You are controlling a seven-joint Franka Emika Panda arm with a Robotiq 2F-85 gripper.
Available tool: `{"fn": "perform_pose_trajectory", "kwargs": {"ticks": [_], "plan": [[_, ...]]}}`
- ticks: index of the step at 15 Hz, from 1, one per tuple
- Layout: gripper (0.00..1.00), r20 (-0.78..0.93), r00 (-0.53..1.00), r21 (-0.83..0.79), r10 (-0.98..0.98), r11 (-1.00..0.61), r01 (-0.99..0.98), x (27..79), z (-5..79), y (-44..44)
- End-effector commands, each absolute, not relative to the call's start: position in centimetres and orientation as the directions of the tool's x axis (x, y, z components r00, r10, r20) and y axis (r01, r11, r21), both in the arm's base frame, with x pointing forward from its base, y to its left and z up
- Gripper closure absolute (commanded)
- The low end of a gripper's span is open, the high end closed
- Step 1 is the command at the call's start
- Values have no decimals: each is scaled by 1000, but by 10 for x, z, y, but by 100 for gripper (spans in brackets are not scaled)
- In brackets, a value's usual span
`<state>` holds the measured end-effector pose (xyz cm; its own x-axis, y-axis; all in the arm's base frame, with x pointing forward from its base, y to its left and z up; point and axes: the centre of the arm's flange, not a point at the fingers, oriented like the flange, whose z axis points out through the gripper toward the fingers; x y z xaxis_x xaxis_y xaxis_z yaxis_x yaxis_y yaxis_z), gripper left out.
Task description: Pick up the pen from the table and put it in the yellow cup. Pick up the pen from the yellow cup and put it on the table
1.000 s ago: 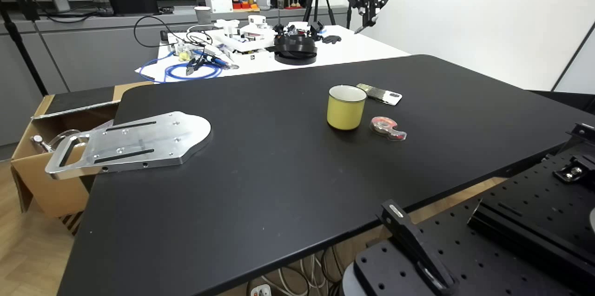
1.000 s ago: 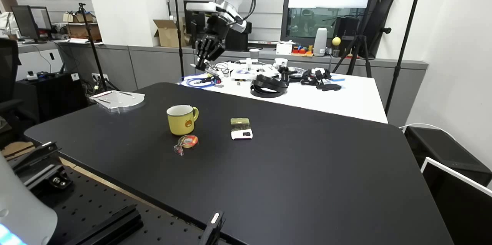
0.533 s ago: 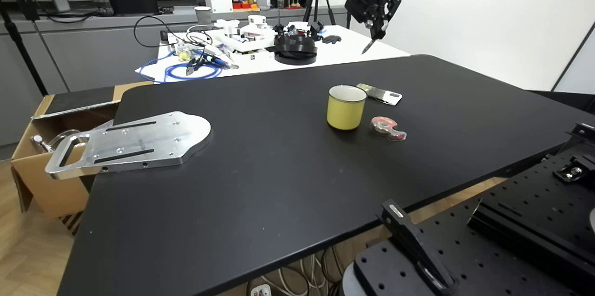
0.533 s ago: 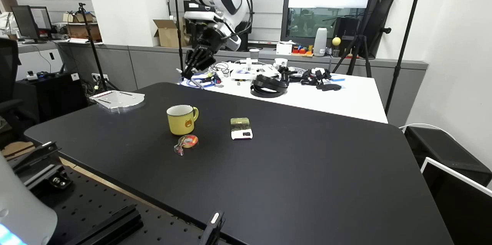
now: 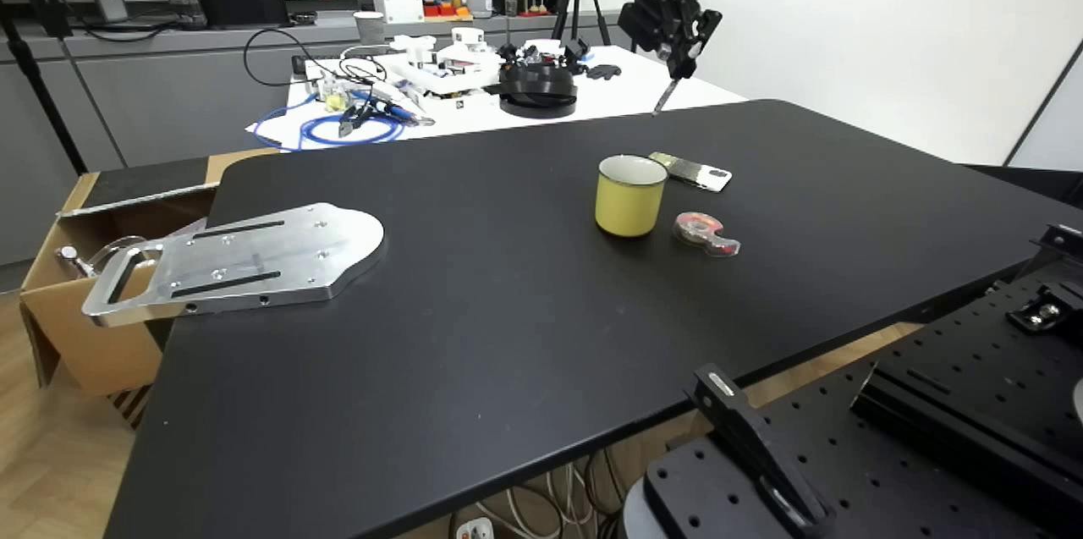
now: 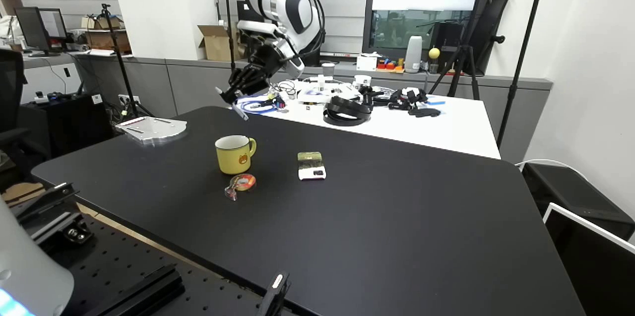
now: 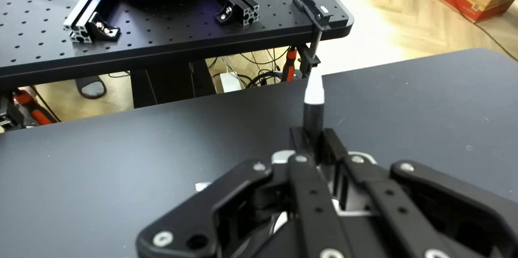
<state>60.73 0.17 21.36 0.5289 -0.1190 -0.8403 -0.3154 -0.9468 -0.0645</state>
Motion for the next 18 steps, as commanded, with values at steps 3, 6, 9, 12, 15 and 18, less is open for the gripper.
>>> {"fn": "perform_pose_trajectory", "kwargs": {"ticks": [3, 6, 9, 12, 15, 18], "plan": [[97, -872, 479, -88, -100, -930, -356, 618, 205, 6], [97, -883, 461, -98, -90, -925, -367, 618, 193, 9], [97, -895, 438, -104, -82, -917, -384, 618, 181, 10], [97, -899, 431, -112, -74, -914, -391, 619, 168, 11], [97, -898, 434, -121, -72, -907, -403, 622, 154, 8], [97, -897, 435, -125, -74, -903, -411, 625, 143, 2]]}}
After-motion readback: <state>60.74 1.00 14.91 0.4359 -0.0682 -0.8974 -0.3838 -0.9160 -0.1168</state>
